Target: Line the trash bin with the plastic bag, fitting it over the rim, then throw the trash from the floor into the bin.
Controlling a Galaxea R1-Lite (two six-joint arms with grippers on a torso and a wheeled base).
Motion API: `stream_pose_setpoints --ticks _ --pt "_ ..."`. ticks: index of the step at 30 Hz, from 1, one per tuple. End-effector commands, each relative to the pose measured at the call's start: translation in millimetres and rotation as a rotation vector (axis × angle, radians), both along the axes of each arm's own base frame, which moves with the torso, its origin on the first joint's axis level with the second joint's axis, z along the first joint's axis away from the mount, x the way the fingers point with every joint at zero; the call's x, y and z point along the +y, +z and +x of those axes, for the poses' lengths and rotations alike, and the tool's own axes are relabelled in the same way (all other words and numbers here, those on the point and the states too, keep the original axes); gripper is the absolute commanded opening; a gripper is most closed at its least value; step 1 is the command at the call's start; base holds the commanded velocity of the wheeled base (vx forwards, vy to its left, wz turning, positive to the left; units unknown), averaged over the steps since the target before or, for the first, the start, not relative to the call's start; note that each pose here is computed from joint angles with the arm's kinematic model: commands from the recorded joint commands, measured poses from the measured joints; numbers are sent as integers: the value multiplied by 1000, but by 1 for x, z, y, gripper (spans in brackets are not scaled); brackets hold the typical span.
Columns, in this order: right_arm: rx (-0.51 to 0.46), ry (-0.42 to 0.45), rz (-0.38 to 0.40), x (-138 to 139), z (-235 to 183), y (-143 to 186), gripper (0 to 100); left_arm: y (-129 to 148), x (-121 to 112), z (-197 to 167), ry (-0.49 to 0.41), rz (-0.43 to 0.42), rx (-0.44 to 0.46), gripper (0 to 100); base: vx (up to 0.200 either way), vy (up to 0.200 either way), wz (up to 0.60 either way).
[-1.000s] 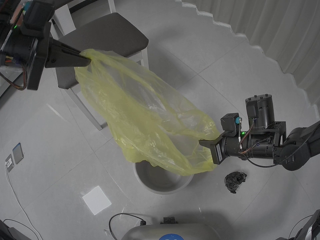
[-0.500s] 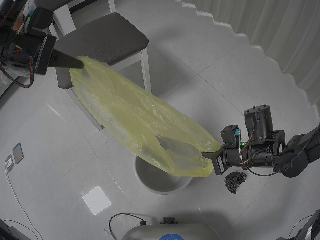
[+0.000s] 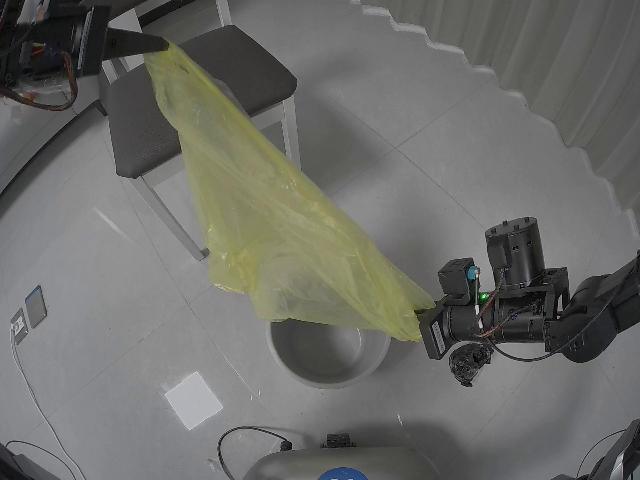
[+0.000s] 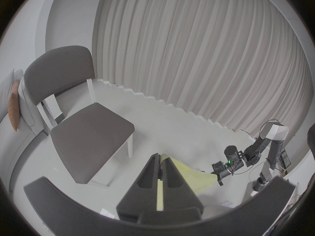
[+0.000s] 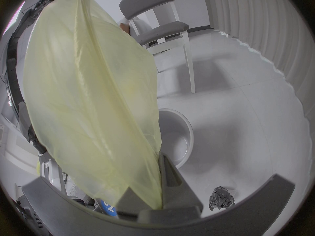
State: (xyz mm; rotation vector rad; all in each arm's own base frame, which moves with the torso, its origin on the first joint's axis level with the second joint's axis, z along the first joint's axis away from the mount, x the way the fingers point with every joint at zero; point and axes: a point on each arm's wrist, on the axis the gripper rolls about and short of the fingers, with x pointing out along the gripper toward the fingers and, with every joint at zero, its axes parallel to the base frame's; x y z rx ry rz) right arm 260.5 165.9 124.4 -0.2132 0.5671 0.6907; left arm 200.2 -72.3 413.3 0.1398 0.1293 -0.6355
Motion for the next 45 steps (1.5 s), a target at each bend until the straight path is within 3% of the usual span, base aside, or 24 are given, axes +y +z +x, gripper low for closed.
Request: stream_pose_setpoints --ticks 1,7,10,15,31,34,37,45 --pt "-4 0 1 0 -1 1 0 -23 -2 -13 -26 -22 -22 0 0 0 0" --pt "2 -5 -2 -2 -1 0 0 -54 -11 -16 -47 -14 38 0 0 0 0" --pt "2 -8 -2 -3 -1 1 0 -78 -18 -9 -42 -32 27 0 0 0 0" --pt "3 -8 -3 -3 -1 0 0 -89 -25 -7 -25 -81 -1 0 0 0 0" --pt "30 -51 -47 -10 -3 -11 0 -157 -35 0 -36 3 208 0 0 0 0" --pt "31 -51 -48 -9 -2 -12 0 -173 -36 4 -26 -12 229 0 0 0 0" --pt "28 -44 -53 -11 -5 -11 0 -178 -39 -1 -40 -67 228 0 0 0 0" --pt "23 -27 -62 -20 -26 -6 0 -177 -37 -37 -103 -88 198 0 0 0 0"
